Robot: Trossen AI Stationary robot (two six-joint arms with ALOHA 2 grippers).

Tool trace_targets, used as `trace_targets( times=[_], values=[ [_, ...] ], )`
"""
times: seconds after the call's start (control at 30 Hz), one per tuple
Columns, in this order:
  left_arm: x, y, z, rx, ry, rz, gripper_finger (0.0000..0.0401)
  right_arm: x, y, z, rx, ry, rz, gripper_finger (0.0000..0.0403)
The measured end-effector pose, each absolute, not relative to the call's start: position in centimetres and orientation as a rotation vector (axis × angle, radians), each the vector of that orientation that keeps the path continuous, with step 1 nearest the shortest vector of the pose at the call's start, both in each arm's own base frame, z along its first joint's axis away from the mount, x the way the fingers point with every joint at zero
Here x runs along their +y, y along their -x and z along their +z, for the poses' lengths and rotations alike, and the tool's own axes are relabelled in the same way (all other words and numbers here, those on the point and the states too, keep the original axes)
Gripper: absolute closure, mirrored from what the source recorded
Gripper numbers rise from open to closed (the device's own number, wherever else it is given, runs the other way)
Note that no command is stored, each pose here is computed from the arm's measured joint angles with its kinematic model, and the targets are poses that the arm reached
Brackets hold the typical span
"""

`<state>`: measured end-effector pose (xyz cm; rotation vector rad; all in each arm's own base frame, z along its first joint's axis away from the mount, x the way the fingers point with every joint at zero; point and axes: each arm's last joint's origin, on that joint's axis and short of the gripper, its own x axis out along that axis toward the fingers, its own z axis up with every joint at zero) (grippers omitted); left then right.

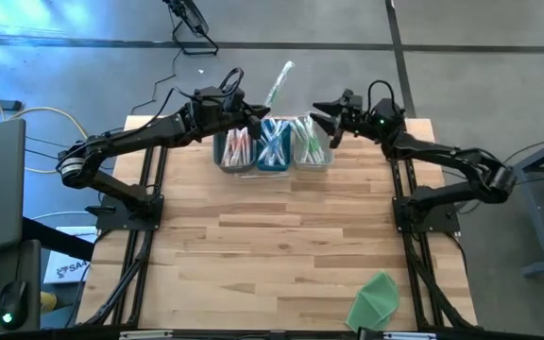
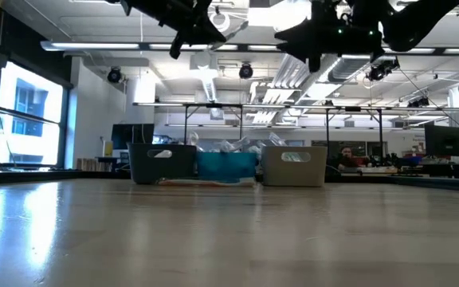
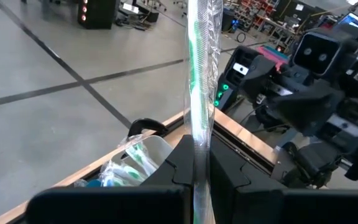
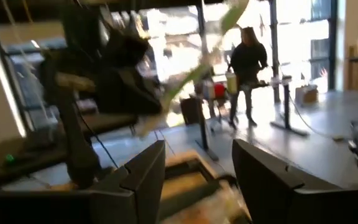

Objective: Pick & Place Toothbrushes
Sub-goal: Put the green toothbrush into the white bin

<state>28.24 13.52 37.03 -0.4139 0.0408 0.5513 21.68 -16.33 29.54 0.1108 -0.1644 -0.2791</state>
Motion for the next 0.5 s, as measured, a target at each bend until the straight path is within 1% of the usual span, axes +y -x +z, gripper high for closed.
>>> trace_targets(
  times=[0.1, 0.2, 0.37, 0.5],
  values=[
    [13.5, -28.2, 37.0, 0.041, 0.414, 0.55, 0.0389, -16.0, -22.6, 29.7, -0.235, -0.108, -0.239, 0.0223],
    [13.5, -28.3, 37.0, 0.042, 0.414, 0.55, 0.0389, -15.8, -23.7, 28.9, -0.245, -0.111, -0.22, 0.0227],
    [13.5, -28.3, 37.0, 0.047, 0.41, 0.546, 0.0389, -15.9, -24.7, 28.1, -0.278, -0.171, -0.252, 0.023],
    [13.4, -28.6, 36.7, 0.069, 0.365, 0.509, 0.0389, -16.2, -25.4, 27.5, -0.286, -0.249, -0.185, 0.0231]
  ],
)
